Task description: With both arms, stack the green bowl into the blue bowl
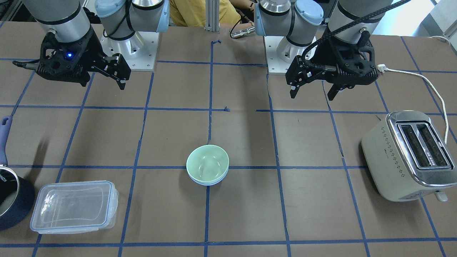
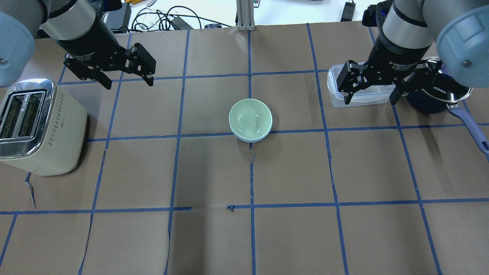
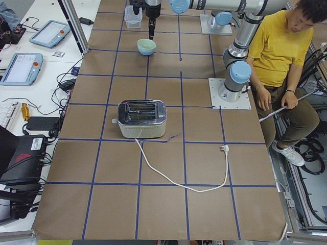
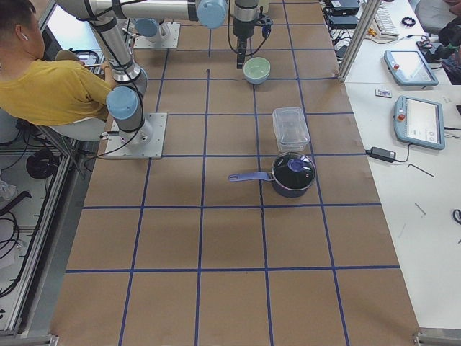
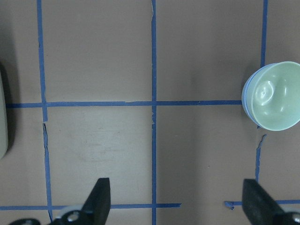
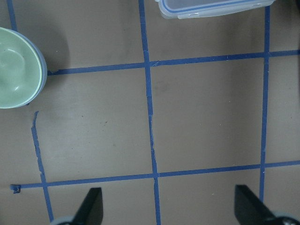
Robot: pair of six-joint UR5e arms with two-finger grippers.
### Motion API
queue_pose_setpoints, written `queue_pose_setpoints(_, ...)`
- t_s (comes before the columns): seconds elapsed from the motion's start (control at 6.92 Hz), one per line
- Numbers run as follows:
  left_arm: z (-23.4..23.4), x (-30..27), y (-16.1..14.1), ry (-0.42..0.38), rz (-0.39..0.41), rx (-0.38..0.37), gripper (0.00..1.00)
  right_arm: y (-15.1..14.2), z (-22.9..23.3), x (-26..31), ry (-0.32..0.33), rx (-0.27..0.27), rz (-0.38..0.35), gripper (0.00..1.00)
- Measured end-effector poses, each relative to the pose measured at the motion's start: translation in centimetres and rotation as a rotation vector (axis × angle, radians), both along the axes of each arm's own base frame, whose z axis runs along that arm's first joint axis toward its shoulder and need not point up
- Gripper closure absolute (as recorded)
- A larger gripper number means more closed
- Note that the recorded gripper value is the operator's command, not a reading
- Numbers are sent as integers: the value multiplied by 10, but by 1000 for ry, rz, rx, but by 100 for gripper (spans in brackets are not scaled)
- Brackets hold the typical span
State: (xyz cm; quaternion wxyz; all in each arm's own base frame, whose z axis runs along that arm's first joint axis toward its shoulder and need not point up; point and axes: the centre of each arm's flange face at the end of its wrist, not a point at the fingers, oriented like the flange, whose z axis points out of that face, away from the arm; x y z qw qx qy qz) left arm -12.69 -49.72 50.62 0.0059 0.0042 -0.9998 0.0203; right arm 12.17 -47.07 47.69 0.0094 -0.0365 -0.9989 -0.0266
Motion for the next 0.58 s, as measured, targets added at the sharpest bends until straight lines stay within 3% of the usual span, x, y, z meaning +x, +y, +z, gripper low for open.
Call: queue_pose_setpoints(0.58,0,0,-1,-1,1,0,0,4,8,1,-1,-8,0,0)
